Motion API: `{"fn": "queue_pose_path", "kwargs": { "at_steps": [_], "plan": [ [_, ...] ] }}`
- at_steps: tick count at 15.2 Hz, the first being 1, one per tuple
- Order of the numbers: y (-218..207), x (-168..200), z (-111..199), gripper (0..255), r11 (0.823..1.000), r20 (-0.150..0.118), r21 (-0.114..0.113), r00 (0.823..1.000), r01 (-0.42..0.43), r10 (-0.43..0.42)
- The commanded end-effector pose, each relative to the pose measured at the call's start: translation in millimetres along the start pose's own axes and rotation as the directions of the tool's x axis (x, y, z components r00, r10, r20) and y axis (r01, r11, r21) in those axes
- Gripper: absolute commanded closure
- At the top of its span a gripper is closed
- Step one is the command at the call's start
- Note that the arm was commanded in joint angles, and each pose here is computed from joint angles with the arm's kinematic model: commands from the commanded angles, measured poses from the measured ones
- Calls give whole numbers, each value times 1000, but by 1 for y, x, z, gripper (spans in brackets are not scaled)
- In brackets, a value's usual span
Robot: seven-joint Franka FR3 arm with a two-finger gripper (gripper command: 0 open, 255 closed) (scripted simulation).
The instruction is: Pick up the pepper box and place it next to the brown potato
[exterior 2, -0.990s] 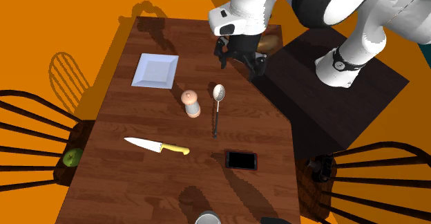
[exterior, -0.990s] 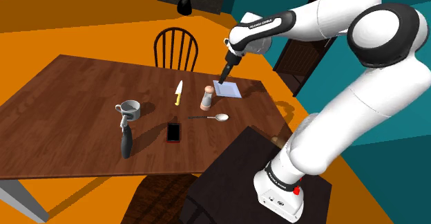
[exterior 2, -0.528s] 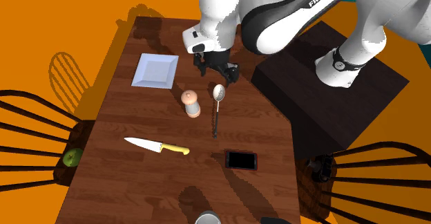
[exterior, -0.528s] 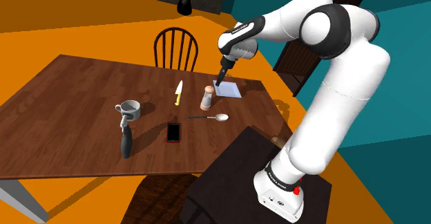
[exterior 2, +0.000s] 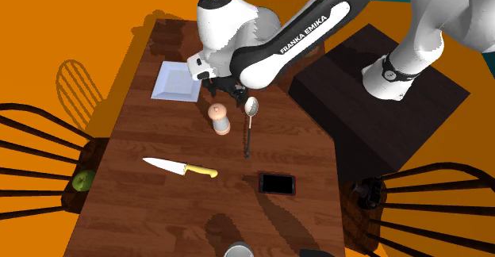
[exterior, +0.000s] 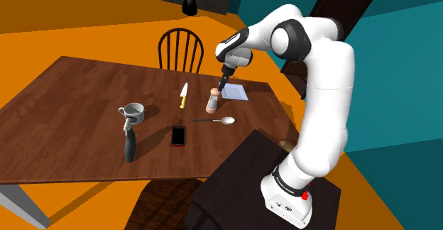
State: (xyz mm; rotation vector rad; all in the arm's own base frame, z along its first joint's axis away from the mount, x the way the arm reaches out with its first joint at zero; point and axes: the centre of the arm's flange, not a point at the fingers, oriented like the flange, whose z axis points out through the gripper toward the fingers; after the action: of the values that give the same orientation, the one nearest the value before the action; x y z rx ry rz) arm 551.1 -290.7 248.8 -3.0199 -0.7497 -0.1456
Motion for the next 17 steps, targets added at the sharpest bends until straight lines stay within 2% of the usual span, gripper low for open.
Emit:
{"fn": "queue_pose_path", "kwargs": {
  "at_steps": [1,3,10,17],
  "plan": [
    [21,4,19,0,1000,5,-1,1000,18,-18],
    [33,7,31,0,1000,9,-3,1000,29,-29],
    [33,6,71,0,1000,9,-3,1000,29,-29],
    [33,6,71,0,1000,9,-3,1000,29,-29]
  ]
}}
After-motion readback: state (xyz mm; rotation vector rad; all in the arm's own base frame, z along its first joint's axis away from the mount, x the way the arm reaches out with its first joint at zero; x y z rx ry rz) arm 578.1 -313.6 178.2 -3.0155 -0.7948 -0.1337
